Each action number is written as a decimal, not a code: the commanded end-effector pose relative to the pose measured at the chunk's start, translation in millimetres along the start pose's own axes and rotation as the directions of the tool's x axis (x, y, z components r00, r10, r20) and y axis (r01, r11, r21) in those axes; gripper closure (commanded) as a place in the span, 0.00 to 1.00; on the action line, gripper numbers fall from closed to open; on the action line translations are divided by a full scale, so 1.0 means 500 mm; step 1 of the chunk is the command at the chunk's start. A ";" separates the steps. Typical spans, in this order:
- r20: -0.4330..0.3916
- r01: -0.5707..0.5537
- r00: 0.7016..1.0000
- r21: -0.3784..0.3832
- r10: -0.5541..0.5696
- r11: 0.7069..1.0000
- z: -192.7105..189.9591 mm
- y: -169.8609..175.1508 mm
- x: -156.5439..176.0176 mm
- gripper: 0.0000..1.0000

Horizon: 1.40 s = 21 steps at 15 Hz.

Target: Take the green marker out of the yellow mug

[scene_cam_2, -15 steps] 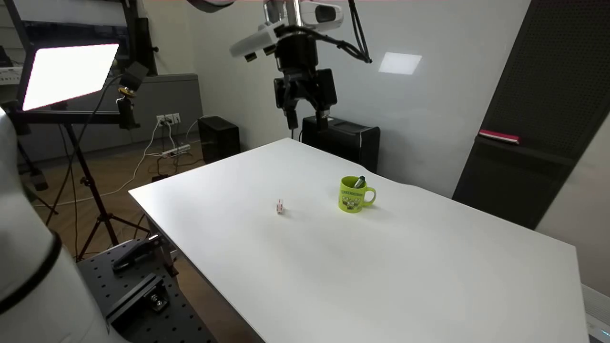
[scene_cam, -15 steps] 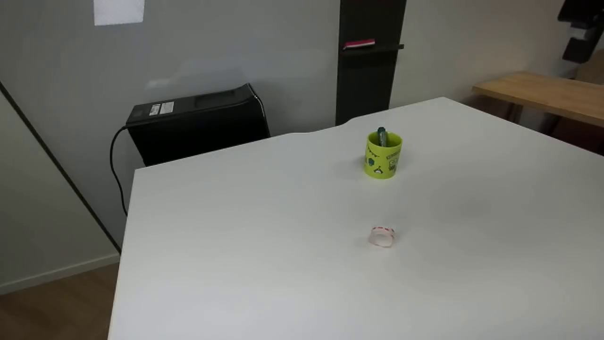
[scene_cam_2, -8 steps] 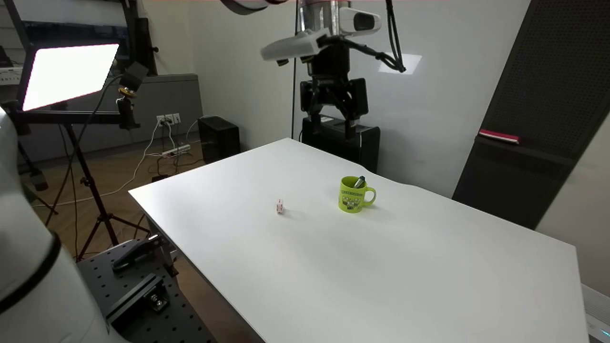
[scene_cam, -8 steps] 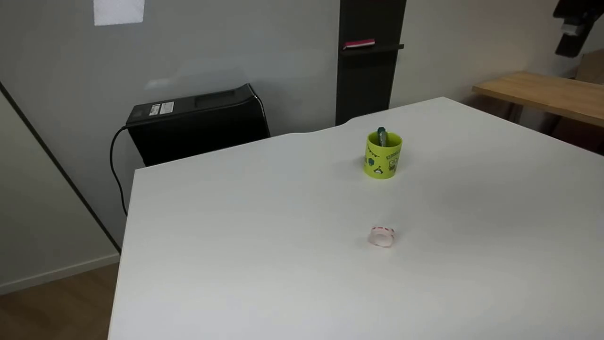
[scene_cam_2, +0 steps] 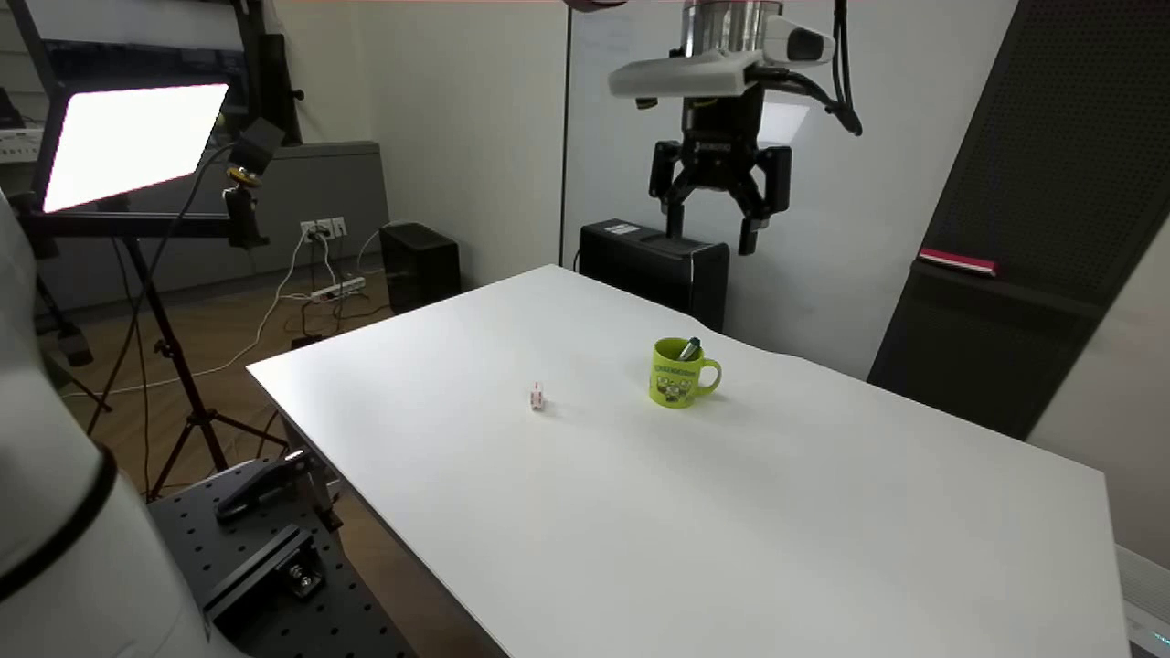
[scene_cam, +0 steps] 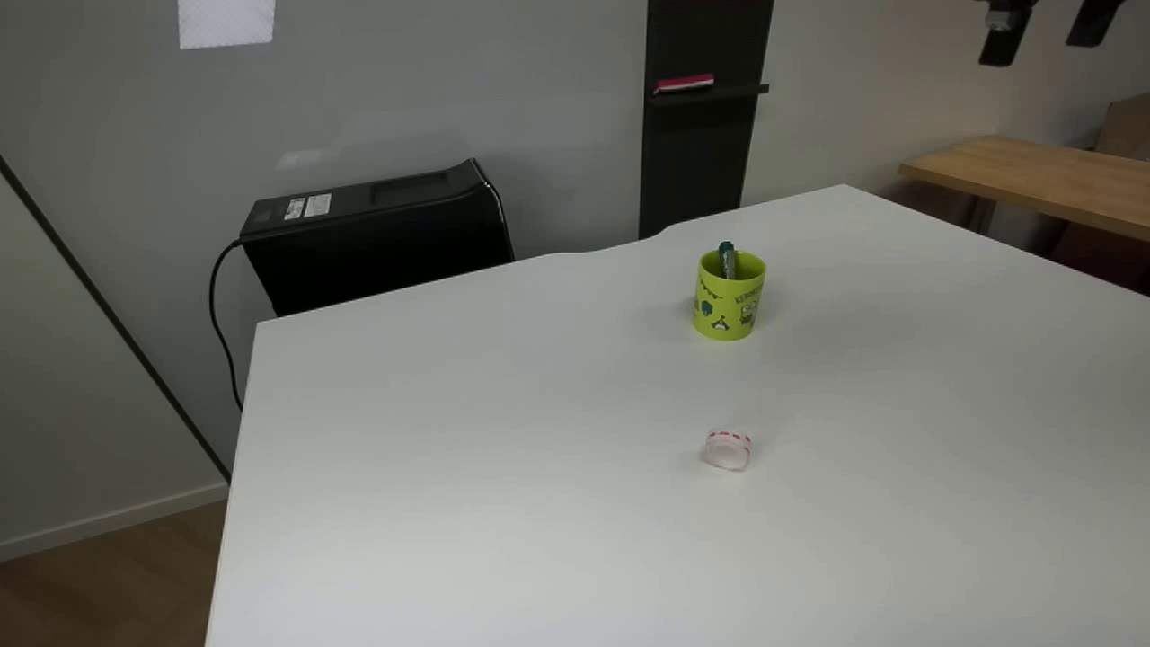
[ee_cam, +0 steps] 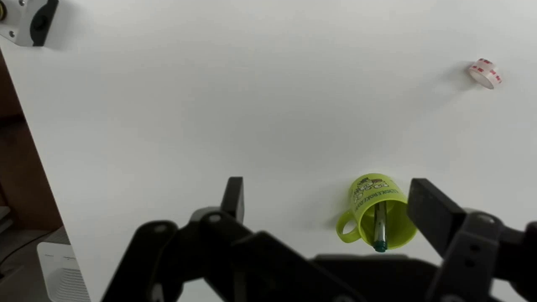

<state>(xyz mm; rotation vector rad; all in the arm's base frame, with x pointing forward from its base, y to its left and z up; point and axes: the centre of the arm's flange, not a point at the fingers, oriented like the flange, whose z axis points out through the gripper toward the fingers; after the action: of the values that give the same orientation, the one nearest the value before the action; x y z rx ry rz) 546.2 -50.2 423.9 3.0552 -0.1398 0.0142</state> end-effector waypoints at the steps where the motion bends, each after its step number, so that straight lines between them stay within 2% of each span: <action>1: 0.061 0.059 0.996 0.039 -0.061 0.998 -0.024 0.008 0.147 0.00; 5: 0.135 0.106 0.984 0.098 -0.119 0.989 -0.002 0.013 0.227 0.00; 10: 0.233 0.085 0.966 0.108 -0.108 0.991 0.066 0.024 0.322 0.00; 13: 0.262 0.094 0.956 0.163 -0.135 0.982 0.099 0.048 0.367 0.00; 17: 0.239 0.121 0.953 0.258 -0.185 0.959 0.125 0.031 0.404 0.00; 21: 0.206 0.167 0.951 0.287 -0.231 0.943 0.124 -0.018 0.420 0.00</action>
<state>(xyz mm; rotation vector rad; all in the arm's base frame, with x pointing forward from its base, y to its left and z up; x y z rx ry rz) 717.9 -75.3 356.2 3.2871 0.1183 -0.3931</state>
